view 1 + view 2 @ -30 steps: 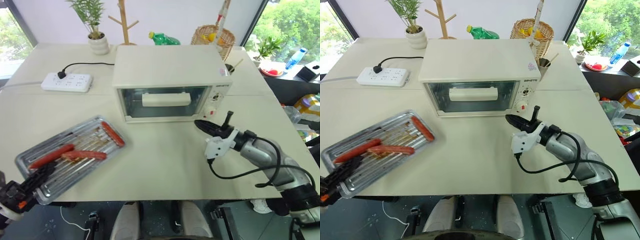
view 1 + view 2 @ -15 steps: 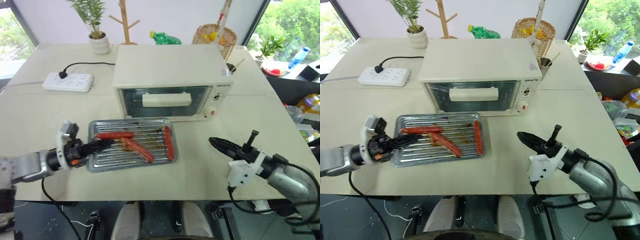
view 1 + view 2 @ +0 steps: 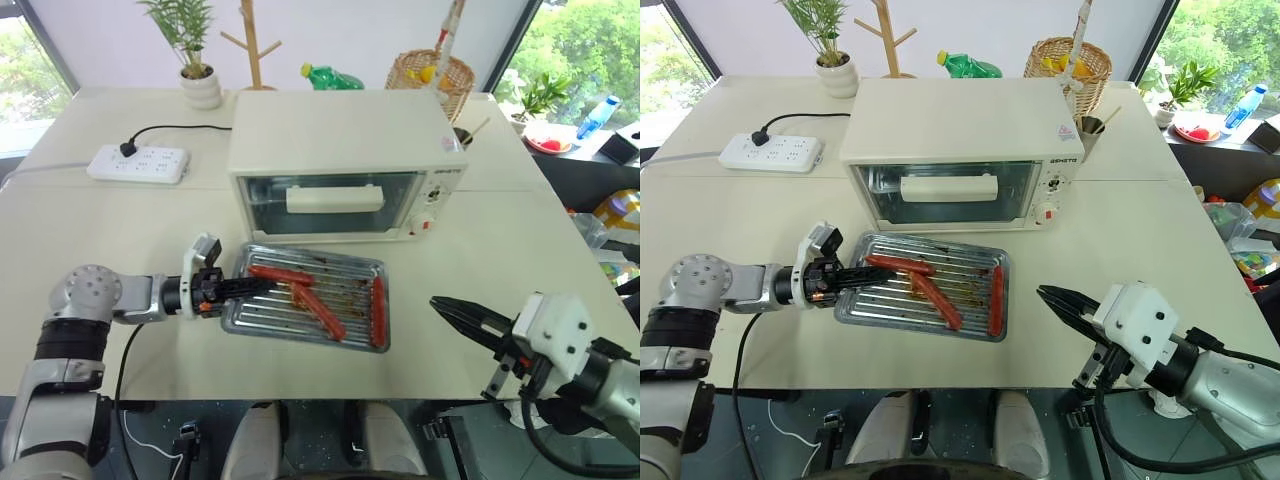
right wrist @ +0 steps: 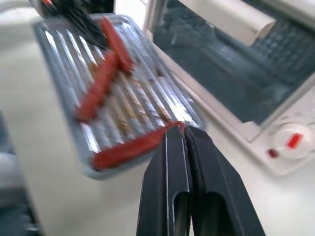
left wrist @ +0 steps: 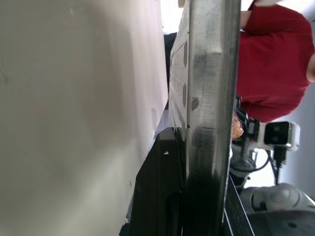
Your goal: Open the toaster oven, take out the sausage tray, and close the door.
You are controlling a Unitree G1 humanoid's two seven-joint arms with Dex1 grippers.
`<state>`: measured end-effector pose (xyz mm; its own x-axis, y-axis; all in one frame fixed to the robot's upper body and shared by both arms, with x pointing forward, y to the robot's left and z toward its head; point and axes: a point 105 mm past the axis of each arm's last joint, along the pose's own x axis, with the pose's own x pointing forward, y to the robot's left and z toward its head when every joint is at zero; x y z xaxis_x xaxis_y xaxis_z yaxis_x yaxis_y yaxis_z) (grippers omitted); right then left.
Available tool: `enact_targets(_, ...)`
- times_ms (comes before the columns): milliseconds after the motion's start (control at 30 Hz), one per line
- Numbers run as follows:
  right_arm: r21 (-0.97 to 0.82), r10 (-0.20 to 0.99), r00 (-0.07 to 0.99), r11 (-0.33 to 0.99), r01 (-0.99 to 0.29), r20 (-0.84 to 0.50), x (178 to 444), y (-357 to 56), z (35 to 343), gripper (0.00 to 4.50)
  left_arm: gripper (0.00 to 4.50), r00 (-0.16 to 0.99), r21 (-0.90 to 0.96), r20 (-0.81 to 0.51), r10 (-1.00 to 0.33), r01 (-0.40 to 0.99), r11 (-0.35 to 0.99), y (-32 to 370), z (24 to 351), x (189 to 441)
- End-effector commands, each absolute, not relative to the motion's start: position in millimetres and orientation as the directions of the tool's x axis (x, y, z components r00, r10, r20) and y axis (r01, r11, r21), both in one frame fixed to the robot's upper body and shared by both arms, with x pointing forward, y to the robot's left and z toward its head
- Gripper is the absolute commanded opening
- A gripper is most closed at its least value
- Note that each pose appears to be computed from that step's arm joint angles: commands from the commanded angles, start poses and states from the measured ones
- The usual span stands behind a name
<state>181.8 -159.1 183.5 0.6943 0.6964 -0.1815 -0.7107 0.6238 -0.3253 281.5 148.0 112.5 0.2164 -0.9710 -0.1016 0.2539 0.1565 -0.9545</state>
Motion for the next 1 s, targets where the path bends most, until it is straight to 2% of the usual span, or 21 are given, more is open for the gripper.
enact_targets(33,-0.313,0.680,0.711,0.645,-0.697,-0.181,183,-162,189,0.08,0.00,0.248,-0.954,-0.066,-0.967,0.269,0.134,147,118,288)
enact_targets(233,-0.283,0.661,0.730,0.677,-0.679,-0.171,193,-169,191,0.08,0.00,0.275,-0.957,-0.083,-0.958,0.245,0.153,143,103,278)
enact_targets(267,-0.283,0.662,0.728,0.675,-0.682,-0.175,194,-169,190,0.03,0.27,0.286,-0.958,-0.086,-0.954,0.240,0.158,143,101,278)
enact_targets(367,-0.278,0.665,0.723,0.670,-0.688,-0.187,196,-169,186,0.00,1.38,0.309,-0.957,-0.092,-0.946,0.234,0.169,142,97,276)
enact_targets(500,-0.266,0.677,0.709,0.659,-0.703,-0.198,197,-167,182,0.00,3.55,0.344,-0.954,-0.095,-0.934,0.235,0.183,147,99,277)
enact_targets(567,-0.260,0.680,0.706,0.658,-0.707,-0.200,198,-167,181,0.00,4.46,0.370,-0.952,-0.110,-0.923,0.228,0.205,154,99,278)
enact_targets(800,-0.251,0.690,0.687,0.640,-0.726,-0.227,202,-168,171,0.00,4.46,0.443,-0.929,-0.185,-0.877,0.211,0.303,189,99,263)
enact_targets(900,-0.245,0.701,0.670,0.624,-0.742,-0.244,202,-168,166,0.00,4.46,0.479,-0.860,-0.271,-0.835,0.270,0.434,207,99,254)
enact_targets(1000,-0.240,0.707,0.656,0.610,-0.755,-0.265,203,-171,161,0.00,4.46,0.543,-0.687,-0.347,-0.765,0.408,0.601,231,107,251)
